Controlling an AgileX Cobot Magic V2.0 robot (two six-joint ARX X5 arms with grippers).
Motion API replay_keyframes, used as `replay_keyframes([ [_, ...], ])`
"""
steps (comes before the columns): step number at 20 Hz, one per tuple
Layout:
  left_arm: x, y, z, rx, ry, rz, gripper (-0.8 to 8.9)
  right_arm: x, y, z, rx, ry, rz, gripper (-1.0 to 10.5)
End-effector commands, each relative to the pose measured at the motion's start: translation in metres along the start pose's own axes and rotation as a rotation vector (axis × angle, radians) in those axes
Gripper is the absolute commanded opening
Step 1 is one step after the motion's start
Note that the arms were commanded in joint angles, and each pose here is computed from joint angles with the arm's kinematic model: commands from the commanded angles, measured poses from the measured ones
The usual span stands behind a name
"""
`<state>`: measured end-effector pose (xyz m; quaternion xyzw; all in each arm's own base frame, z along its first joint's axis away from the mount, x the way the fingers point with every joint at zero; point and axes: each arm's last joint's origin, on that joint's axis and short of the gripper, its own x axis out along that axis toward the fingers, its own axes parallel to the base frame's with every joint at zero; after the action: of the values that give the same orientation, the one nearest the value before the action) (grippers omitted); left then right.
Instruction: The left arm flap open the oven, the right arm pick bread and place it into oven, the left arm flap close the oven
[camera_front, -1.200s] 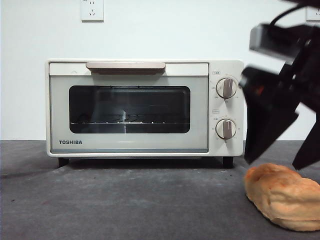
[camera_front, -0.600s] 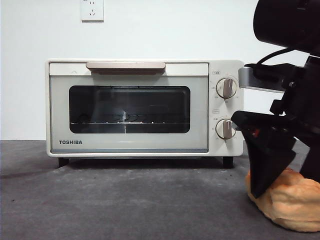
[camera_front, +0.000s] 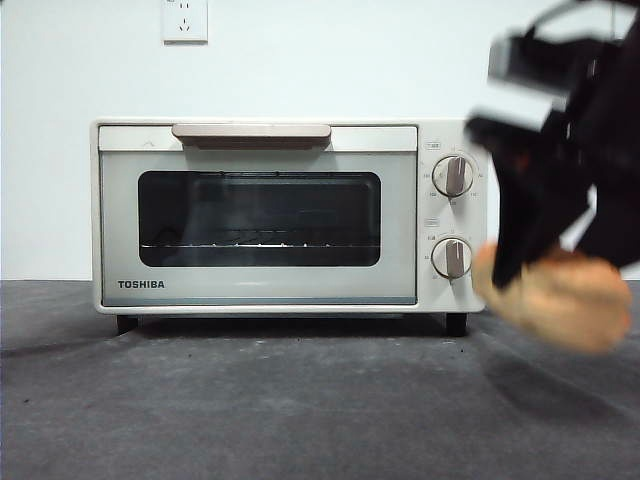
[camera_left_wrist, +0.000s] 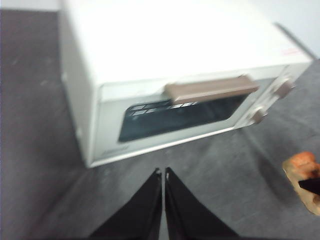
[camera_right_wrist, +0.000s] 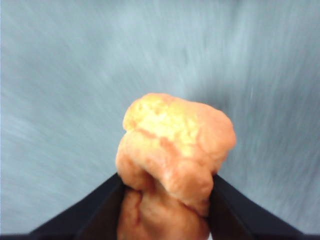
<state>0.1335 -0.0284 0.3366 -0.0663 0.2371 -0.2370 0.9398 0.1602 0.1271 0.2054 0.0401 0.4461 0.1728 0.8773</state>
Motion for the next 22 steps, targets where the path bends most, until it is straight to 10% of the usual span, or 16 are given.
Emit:
replay_keyframes([
  [1, 0.008, -0.007, 0.014, 0.006, -0.039, -0.058, 0.16, -0.021, 0.005, 0.010, -0.030, -0.059, 0.034, 2.1],
  [22, 0.180, -0.042, 0.050, 0.196, 0.095, -0.143, 0.16, -0.115, 0.004, 0.027, -0.058, -0.326, 0.151, 2.1],
])
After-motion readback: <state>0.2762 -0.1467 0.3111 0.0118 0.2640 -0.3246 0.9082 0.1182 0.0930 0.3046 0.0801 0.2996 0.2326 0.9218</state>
